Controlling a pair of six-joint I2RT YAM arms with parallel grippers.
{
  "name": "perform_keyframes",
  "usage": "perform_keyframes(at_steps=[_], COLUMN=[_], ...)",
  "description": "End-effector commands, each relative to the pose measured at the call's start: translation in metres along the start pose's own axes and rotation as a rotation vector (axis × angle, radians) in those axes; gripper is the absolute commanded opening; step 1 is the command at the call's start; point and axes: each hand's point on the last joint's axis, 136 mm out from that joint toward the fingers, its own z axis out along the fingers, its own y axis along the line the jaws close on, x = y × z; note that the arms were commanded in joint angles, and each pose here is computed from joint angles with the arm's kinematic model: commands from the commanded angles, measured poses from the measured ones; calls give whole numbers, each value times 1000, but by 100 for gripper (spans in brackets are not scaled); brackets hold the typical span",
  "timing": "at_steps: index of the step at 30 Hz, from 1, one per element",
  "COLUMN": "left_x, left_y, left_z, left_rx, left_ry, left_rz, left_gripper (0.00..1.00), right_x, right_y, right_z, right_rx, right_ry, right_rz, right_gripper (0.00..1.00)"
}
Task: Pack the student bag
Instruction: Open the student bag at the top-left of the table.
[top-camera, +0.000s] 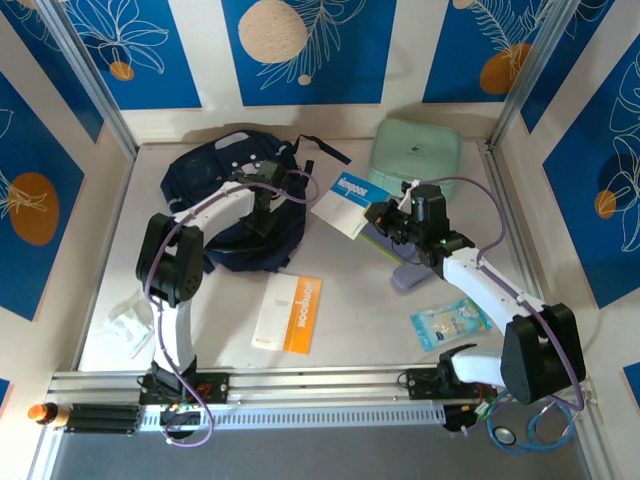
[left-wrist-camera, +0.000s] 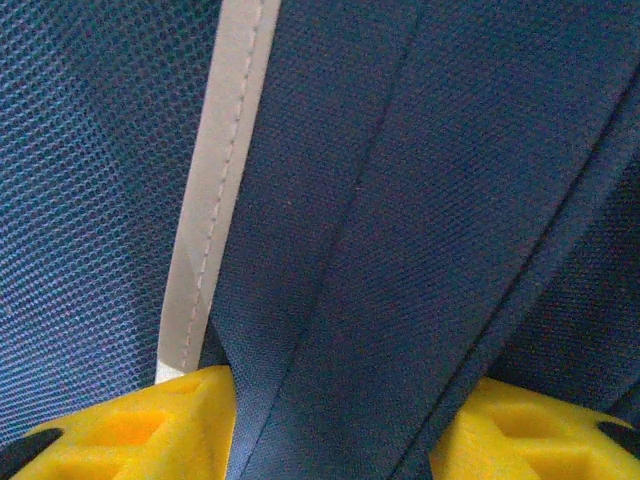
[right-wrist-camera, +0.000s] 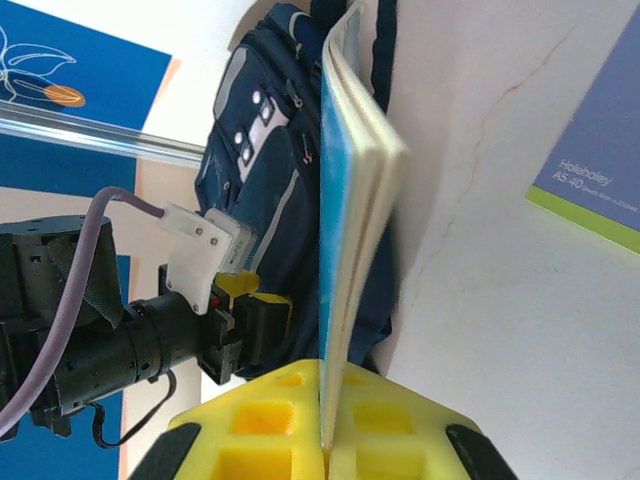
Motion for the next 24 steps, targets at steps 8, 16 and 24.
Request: perform_keyframes(at_steps=[8, 16, 24], left_x=[3, -11, -30], left_y=[6, 11, 30], left_z=[0, -25, -75], left_rx=[-38, -20, -42], left_ry=[56, -2, -148], left_rz=[57, 34, -61], left_gripper=[36, 10, 0], right_x=[-1, -5, 0], right_y=[2, -1, -3], right_z=[0, -5, -5], right_rx=[-7, 11, 9], right_ry=[-9, -36, -28], right_rz=[-11, -32, -49], right_gripper=[0, 0, 0])
